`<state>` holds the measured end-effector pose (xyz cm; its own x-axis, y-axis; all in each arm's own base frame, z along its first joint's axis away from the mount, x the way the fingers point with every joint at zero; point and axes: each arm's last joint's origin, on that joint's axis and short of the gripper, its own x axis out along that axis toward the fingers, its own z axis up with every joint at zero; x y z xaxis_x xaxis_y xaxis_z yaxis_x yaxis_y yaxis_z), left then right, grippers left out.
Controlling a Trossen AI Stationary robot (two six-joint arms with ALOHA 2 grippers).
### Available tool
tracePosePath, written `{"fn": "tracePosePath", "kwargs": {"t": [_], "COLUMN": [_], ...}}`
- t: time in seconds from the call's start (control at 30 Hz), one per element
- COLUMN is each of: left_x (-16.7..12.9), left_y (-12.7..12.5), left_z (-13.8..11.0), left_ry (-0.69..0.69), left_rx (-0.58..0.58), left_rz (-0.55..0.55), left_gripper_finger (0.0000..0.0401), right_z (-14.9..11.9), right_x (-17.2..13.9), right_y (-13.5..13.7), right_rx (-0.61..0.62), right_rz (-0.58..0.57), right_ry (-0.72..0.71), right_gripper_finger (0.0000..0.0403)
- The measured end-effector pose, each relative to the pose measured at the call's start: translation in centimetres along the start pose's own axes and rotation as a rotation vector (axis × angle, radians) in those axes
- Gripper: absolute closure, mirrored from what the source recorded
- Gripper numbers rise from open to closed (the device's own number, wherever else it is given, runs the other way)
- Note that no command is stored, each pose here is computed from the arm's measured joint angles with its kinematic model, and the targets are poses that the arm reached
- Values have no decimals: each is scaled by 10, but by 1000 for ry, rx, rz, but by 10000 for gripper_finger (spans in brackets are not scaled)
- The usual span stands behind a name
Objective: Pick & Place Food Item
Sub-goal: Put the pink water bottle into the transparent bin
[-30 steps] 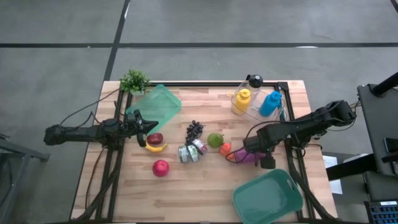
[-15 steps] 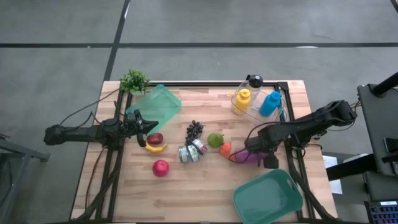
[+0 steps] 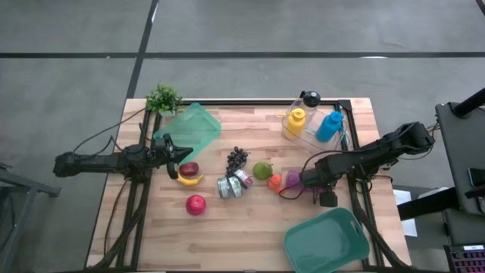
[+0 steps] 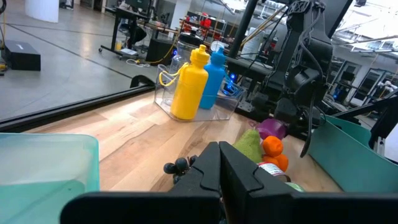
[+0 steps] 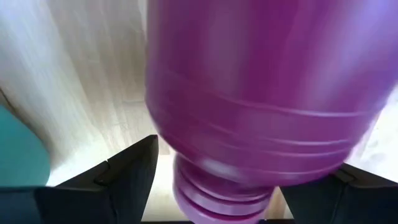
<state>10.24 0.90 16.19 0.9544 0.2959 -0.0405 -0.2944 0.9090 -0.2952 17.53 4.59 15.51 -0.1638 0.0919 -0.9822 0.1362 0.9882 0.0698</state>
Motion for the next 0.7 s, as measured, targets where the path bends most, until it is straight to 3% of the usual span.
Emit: {"fn": "tracePosePath", "kwargs": {"t": [0.53,0.7], "left_x": [0,0], "left_y": [0,0], "left_z": [0,0], "left_ry": [0,0], "left_rx": [0,0], "left_rz": [0,0], "left_gripper_finger": [400,400], "right_z": [-1,-2], "right_x": [1,1], "right_y": [-1,-1], "right_rx": [121,125], "right_rz": [-2,-1], "right_ry": [11,14], "right_gripper_finger": [110,143]}}
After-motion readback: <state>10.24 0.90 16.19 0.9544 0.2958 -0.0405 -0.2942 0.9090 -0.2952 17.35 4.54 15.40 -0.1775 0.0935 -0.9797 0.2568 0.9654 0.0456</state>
